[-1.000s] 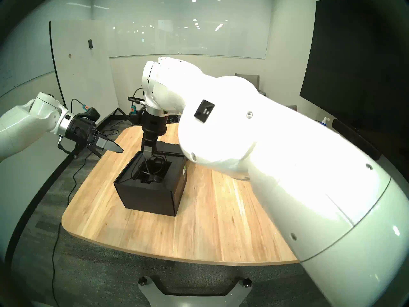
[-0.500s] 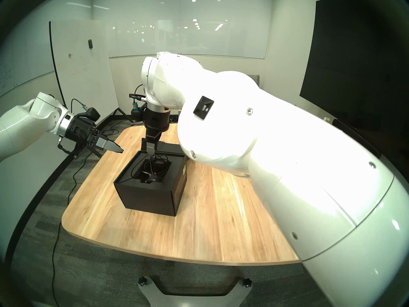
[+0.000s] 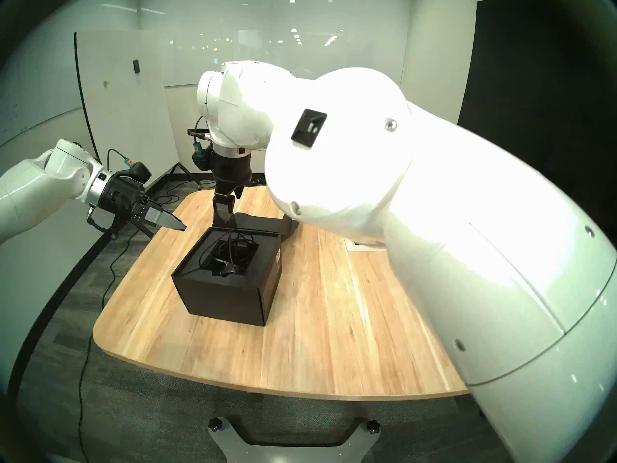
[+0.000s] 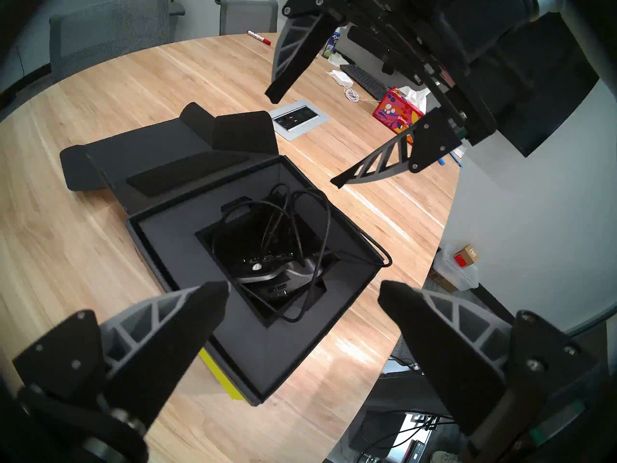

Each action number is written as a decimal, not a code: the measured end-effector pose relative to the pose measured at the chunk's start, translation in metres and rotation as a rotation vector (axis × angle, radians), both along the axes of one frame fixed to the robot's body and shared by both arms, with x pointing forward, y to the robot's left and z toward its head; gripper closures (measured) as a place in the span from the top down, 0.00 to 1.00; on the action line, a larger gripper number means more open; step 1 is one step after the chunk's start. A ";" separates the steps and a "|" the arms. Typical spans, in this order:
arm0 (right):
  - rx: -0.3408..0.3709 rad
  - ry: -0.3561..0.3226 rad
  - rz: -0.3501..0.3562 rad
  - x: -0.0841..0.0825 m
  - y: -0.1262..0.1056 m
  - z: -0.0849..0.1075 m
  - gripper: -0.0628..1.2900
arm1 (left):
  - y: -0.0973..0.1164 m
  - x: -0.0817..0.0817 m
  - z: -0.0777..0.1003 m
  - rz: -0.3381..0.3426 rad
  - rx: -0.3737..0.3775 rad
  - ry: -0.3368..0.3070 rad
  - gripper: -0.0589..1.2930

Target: Open the box and place the mouse inside

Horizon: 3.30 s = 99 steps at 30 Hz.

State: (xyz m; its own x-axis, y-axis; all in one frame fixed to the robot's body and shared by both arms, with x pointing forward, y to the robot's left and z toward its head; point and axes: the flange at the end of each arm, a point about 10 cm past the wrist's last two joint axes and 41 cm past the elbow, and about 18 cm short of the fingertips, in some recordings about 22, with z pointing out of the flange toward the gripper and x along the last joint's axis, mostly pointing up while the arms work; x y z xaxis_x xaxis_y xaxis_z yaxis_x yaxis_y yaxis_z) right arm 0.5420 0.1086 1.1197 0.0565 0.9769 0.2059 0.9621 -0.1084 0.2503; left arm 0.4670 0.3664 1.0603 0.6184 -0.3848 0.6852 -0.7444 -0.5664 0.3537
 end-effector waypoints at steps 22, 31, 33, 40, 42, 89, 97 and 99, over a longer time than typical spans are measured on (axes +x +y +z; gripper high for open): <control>-0.049 0.060 -0.075 -0.039 0.006 -0.009 0.94 | 0.000 0.000 0.000 0.000 0.000 0.000 0.95; -0.055 0.100 -0.096 -0.057 -0.003 -0.005 0.94 | 0.000 0.000 0.000 0.000 0.000 0.000 0.95; -0.054 0.110 -0.101 -0.061 -0.006 -0.004 0.94 | 0.000 0.000 0.000 0.000 0.000 0.000 0.95; -0.042 0.140 -0.107 -0.072 -0.011 -0.001 0.94 | 0.000 0.000 0.000 0.000 0.000 0.000 0.95; -0.036 0.150 -0.106 -0.075 -0.013 -0.001 0.94 | 0.000 0.000 0.000 0.000 0.000 0.000 0.95; -0.029 0.213 -0.275 -0.161 -0.077 -0.028 0.94 | 0.000 0.000 0.000 0.000 -0.001 0.000 0.95; 0.014 0.114 -0.295 -0.161 -0.079 -0.042 0.94 | 0.000 0.000 0.000 0.000 -0.001 0.000 0.95; 0.023 0.093 -0.299 -0.161 -0.079 -0.046 0.94 | 0.000 0.000 0.000 0.000 -0.001 0.000 0.95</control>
